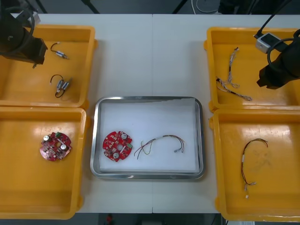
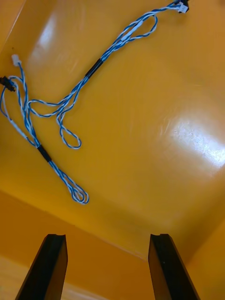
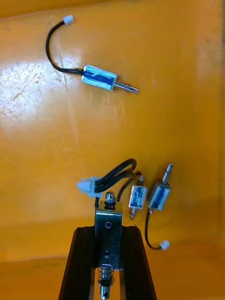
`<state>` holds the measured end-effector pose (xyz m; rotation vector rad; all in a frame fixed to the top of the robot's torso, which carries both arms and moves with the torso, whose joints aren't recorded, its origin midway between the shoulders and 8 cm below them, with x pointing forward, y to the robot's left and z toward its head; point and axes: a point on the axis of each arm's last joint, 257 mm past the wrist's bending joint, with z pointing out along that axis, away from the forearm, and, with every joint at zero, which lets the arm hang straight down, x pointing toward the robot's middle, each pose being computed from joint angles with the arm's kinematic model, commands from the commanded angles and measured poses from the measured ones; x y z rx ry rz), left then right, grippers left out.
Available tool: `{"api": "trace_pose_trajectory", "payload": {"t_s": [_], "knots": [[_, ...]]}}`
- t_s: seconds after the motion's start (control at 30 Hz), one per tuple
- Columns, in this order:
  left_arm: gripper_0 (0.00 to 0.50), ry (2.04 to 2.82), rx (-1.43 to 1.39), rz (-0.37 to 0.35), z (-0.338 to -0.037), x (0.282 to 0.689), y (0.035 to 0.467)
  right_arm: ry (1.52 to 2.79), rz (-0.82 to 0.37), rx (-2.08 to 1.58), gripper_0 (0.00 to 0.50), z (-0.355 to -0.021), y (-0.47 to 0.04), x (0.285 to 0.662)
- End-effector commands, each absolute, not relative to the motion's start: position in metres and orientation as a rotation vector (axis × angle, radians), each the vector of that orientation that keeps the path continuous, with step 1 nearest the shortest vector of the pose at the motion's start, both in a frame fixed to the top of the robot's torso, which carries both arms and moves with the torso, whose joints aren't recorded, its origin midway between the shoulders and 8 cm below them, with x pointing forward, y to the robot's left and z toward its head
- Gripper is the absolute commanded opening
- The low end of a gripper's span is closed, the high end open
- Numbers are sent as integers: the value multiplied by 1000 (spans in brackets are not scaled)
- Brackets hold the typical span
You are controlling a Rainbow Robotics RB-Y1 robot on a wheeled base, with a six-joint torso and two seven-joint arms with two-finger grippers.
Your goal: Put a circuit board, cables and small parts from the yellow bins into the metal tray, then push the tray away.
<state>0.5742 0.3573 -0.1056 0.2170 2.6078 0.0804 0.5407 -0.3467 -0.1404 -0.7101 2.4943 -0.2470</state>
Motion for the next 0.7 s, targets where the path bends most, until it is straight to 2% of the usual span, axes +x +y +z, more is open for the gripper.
{"api": "trace_pose_trajectory", "payload": {"t_s": [0.03, 0.3, 0.57, 0.7], "knots": [[0, 2553, 113, 104, -64, 559, 347, 2415, -281, -760, 500, -122, -333, 565], [0, 2586, 106, 73, -72, 512, 293, 2385, -293, -814, 500, -143, -316, 580], [0, 2586, 112, -94, -87, 479, 210, 2371, -326, -889, 500, -159, -300, 585], [0, 2620, 155, -106, -105, 465, 185, 2370, -319, -932, 500, -165, -298, 584]]}}
